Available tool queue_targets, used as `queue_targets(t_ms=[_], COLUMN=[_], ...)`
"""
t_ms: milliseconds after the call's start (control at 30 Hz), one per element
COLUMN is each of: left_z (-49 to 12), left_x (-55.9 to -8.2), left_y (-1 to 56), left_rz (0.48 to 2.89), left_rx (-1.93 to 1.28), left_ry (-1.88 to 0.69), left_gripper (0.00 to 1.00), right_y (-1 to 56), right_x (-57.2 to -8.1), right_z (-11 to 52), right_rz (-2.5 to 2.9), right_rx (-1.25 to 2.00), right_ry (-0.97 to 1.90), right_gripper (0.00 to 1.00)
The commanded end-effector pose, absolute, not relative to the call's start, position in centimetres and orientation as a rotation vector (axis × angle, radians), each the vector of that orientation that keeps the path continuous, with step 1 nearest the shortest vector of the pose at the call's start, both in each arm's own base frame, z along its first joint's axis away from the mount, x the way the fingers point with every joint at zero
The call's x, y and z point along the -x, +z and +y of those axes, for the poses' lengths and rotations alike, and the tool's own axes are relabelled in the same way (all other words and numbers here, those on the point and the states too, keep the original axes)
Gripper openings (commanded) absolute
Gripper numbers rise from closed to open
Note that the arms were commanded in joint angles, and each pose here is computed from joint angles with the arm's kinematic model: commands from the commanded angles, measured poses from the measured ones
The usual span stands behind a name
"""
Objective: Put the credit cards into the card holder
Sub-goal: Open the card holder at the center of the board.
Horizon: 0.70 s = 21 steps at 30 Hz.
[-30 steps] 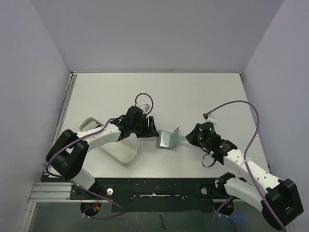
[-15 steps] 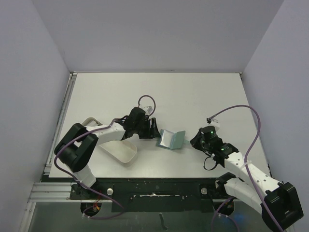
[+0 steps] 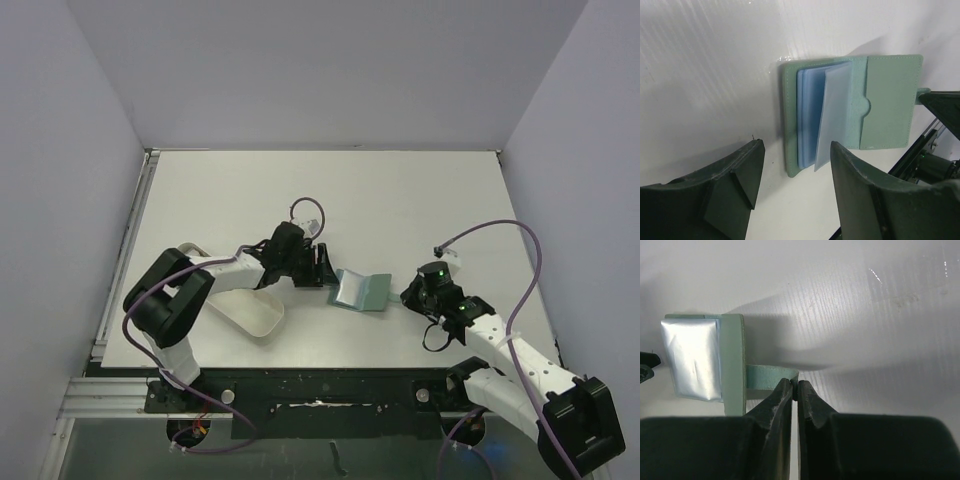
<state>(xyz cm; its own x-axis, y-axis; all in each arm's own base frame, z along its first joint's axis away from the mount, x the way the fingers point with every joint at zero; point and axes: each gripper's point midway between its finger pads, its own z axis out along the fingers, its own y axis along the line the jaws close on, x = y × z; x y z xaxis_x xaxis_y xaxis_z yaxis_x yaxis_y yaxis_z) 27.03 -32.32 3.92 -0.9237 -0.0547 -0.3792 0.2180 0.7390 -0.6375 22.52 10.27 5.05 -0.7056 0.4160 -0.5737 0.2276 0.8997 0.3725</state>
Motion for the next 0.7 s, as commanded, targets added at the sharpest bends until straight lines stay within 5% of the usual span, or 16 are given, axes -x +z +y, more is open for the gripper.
queue_targets(t_ms=[0,300,667], left_z=[-34.8,-37.7,-38.5], left_x=[-27.8,-26.1,-25.4], left_y=[6.0,6.9,9.0], left_rz=[2.462,2.397,2.315], left_rx=[-0.14,-0.094,-0.106], left_ry=[-1.165,-1.454,-1.56], left_gripper=[0.54,0.46,0.15], right_y=[4.4,4.3,4.4], right_x=[-22.6,-22.4,-22.4], right_z=[9.5,9.4,9.3], right_rz=[2.377,2.378,2.376], right_rx=[-0.485,-0.504,-0.505], right_ry=[0.314,0.32,0.319], right_gripper=[0.0,0.0,0.0])
